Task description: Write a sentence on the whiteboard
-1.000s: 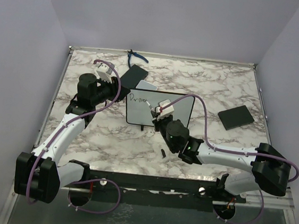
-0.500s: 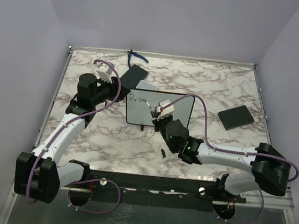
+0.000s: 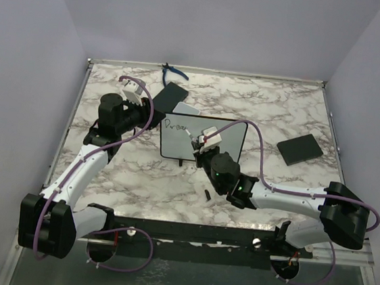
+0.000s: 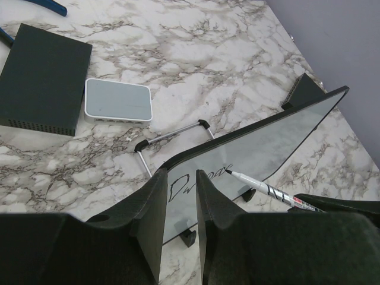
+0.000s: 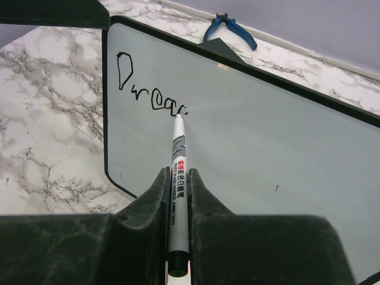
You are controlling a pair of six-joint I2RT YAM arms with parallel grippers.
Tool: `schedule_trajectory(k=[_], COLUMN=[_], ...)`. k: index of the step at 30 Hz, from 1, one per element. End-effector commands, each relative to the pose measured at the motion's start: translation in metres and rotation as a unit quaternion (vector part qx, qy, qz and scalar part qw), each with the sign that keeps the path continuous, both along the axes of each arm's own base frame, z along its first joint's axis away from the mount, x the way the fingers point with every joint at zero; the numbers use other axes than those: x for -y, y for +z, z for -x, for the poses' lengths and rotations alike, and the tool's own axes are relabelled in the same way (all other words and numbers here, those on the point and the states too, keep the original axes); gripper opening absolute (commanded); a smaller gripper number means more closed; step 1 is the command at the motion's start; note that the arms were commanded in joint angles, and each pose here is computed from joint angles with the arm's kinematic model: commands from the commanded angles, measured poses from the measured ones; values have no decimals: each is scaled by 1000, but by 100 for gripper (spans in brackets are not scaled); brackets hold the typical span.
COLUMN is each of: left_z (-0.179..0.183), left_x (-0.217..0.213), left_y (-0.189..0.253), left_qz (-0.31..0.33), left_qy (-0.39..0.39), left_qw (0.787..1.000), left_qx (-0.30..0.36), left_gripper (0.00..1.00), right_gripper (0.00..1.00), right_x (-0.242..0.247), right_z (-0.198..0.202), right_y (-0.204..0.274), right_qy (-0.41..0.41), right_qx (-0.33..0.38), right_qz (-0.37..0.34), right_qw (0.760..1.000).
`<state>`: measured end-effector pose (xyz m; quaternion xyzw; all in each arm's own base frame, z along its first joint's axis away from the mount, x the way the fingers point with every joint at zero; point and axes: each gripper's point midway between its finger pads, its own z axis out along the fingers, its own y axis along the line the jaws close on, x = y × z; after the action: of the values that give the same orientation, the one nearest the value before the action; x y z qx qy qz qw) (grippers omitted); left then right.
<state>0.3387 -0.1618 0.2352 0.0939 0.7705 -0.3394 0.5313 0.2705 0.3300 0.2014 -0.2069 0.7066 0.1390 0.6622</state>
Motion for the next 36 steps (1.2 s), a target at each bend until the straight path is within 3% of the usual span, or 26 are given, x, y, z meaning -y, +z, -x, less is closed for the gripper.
schedule_trajectory(k=[1,16,36], left_z=[5,5,5], left_x=[2,2,2], left_y=[3,3,3], left_qz=[3,4,3], left_qy=[-8,-8,-7], left_qw=[1000,1000,1000], left_qx=[5,5,6], left_gripper=[27,27,27], right_gripper=[0,0,0], right_x=[3,5,7], right_z=[0,2,-6], right_y=[-12,-17,16], right_qy=[-9,-12,-31], right_qx=[-11,-23,25], right_qz=[16,8,-13], right_qw=[1000,1000,999])
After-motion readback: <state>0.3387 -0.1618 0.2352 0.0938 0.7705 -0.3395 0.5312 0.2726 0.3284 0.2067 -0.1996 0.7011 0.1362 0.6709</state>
